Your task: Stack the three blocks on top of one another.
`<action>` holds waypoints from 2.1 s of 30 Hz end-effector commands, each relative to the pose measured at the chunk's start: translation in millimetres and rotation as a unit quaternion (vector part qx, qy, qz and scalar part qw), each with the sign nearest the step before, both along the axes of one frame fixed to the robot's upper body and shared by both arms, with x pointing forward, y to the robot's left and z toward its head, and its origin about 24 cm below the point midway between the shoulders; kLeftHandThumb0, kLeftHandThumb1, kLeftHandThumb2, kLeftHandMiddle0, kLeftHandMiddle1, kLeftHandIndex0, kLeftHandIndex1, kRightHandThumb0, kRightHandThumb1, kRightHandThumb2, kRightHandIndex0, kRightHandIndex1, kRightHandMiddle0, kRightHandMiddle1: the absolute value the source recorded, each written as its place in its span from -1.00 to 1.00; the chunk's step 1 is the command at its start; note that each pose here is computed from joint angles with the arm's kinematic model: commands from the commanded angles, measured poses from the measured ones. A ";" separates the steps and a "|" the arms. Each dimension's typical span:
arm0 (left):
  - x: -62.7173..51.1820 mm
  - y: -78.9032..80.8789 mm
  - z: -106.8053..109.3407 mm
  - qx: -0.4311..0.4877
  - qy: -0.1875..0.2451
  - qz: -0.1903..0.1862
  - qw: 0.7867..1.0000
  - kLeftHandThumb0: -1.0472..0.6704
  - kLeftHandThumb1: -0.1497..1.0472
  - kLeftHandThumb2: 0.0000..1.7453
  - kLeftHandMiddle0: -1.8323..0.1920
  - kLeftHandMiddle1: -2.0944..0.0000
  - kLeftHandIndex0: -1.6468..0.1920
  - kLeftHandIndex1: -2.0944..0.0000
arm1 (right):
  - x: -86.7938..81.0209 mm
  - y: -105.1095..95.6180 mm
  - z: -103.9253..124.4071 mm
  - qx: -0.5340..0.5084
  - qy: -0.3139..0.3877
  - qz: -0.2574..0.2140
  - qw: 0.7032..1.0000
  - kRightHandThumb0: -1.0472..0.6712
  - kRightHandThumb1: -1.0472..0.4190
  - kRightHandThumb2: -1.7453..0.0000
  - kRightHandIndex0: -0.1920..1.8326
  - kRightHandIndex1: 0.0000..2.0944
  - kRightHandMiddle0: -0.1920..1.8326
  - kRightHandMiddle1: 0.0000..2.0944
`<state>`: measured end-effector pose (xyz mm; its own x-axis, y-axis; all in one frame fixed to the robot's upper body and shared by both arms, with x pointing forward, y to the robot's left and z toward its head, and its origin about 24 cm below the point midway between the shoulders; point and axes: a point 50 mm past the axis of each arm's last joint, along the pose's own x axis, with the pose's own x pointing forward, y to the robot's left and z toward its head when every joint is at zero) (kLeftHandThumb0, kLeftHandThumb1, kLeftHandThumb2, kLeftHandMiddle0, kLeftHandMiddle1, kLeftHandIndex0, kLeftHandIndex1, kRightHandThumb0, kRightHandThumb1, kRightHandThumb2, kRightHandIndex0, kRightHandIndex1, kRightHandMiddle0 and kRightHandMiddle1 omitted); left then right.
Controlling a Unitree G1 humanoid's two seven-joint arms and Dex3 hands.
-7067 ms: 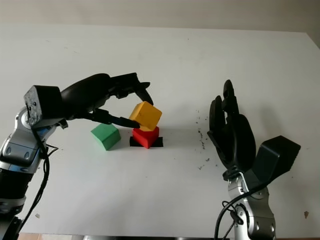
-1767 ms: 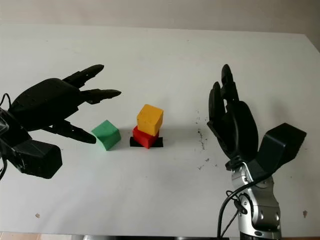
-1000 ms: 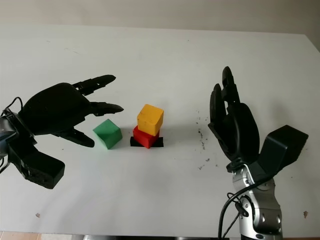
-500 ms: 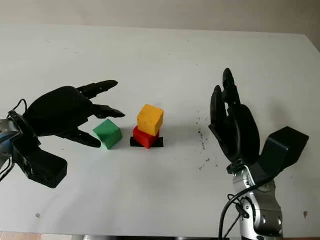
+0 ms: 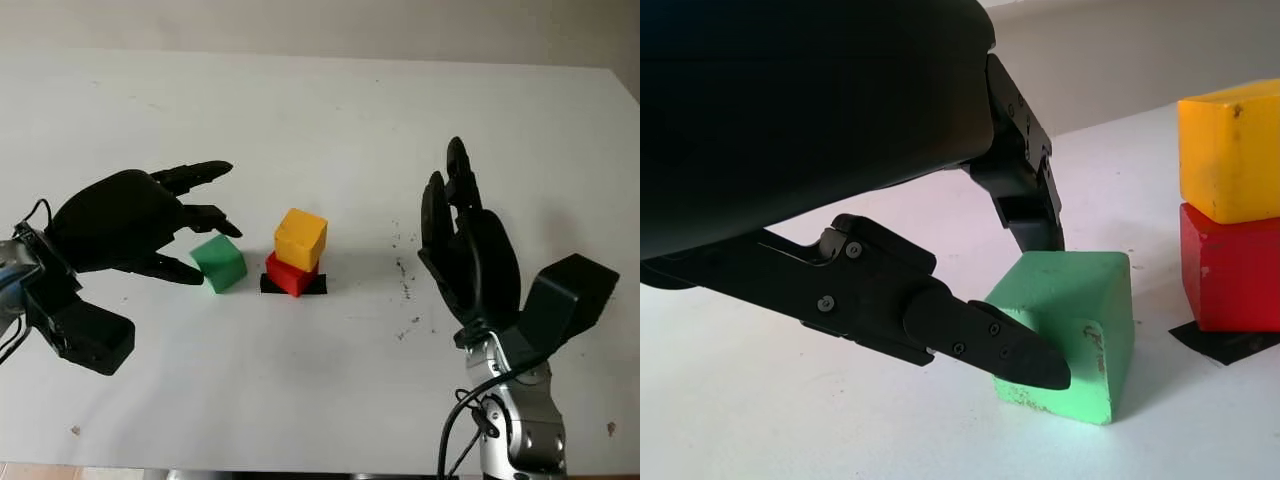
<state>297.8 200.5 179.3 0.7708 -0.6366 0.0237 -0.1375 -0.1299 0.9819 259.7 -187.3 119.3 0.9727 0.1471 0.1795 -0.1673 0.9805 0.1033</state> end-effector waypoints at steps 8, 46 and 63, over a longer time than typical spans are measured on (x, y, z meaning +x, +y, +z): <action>1.2 2.5 7.0 -0.017 0.031 0.007 0.999 -0.29 0.89 -0.94 0.57 0.95 0.33 -0.24 | -2.4 -1.4 1.4 -0.007 -0.004 -0.004 1.000 -0.48 -1.00 0.31 -1.00 -1.00 -1.00 -0.98; 17.1 27.3 45.0 -0.428 0.261 0.037 0.865 -0.34 1.00 -0.76 0.59 0.95 0.49 -0.57 | -3.4 2.9 -1.0 -0.015 0.002 0.000 1.000 -0.50 -1.00 0.34 -1.00 -1.00 -1.00 -1.00; 26.8 -23.7 51.3 -0.537 0.293 -0.028 0.790 -0.33 1.00 -0.77 0.63 0.96 0.52 -0.65 | -2.0 6.1 -0.8 -0.027 0.002 -0.004 1.000 -0.50 -1.00 0.33 -1.00 -1.00 -1.00 -1.00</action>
<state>324.6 185.0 221.4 0.8453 -0.4972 0.1957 0.3978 0.8302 0.3906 258.9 -180.2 114.6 0.9773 0.1527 0.1469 -0.1630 0.9848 0.0606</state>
